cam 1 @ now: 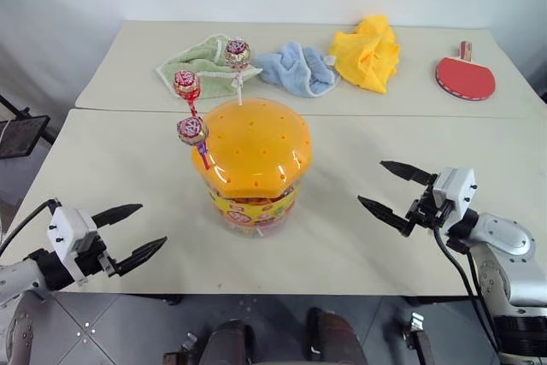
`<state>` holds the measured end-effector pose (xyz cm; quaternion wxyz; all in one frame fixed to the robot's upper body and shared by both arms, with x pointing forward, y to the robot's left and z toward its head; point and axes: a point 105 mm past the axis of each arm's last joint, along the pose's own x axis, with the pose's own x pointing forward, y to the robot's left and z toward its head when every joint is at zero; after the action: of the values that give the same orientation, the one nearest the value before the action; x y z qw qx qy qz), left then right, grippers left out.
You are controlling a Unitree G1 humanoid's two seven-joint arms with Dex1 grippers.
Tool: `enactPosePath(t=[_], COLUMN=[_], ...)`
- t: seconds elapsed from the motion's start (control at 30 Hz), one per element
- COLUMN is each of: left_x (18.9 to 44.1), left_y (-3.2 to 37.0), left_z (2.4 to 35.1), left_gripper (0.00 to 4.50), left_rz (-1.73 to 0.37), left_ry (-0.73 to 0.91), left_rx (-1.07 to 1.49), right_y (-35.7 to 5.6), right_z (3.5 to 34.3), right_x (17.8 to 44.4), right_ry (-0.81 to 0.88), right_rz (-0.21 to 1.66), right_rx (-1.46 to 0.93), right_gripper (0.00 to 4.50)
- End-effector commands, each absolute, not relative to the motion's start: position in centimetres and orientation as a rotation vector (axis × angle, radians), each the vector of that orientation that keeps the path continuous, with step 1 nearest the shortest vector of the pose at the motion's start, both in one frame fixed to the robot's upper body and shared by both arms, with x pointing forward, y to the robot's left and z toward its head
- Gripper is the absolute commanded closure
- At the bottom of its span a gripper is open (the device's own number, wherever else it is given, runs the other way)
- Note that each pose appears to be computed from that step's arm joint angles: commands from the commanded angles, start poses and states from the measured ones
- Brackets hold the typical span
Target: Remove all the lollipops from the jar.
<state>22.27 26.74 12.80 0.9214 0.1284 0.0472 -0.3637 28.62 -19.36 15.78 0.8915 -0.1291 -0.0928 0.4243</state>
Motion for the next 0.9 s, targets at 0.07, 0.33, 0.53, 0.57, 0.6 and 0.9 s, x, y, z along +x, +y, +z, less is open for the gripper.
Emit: enactPosePath(t=[0.07, 0.33, 0.53, 0.57, 0.6, 0.9], left_x=[21.8, 23.1, 25.4, 25.9, 26.3, 29.1], left_y=[27.0, 28.6, 26.0, 25.2, 24.4, 19.5], left_z=[14.4, 23.5, 26.1, 26.1, 26.2, 27.6], left_gripper=[0.0, 0.0, 0.0, 0.0, 0.0, 0.0], left_rz=[-0.761, -0.825, -0.999, -1.033, -1.07, -1.285], left_ry=[0.073, -0.246, -0.334, -0.331, -0.325, -0.377], left_rx=[0.21, -0.155, -0.243, -0.232, -0.221, -0.189], right_y=[-18.8, -17.9, -15.1, -14.9, -14.7, -13.7], right_z=[16.6, 23.0, 26.5, 26.9, 27.3, 27.5], right_x=[27.4, 23.3, 19.7, 19.2, 19.0, 17.1], right_ry=[-0.181, -0.417, -0.628, -0.659, -0.686, -0.694], right_rz=[0.976, 1.017, 1.084, 1.083, 1.079, 1.065], right_rx=[-0.263, -0.058, 0.031, 0.038, 0.037, 0.024], right_gripper=[0.05, 0.05, 0.05, 0.05, 0.05, 0.05])
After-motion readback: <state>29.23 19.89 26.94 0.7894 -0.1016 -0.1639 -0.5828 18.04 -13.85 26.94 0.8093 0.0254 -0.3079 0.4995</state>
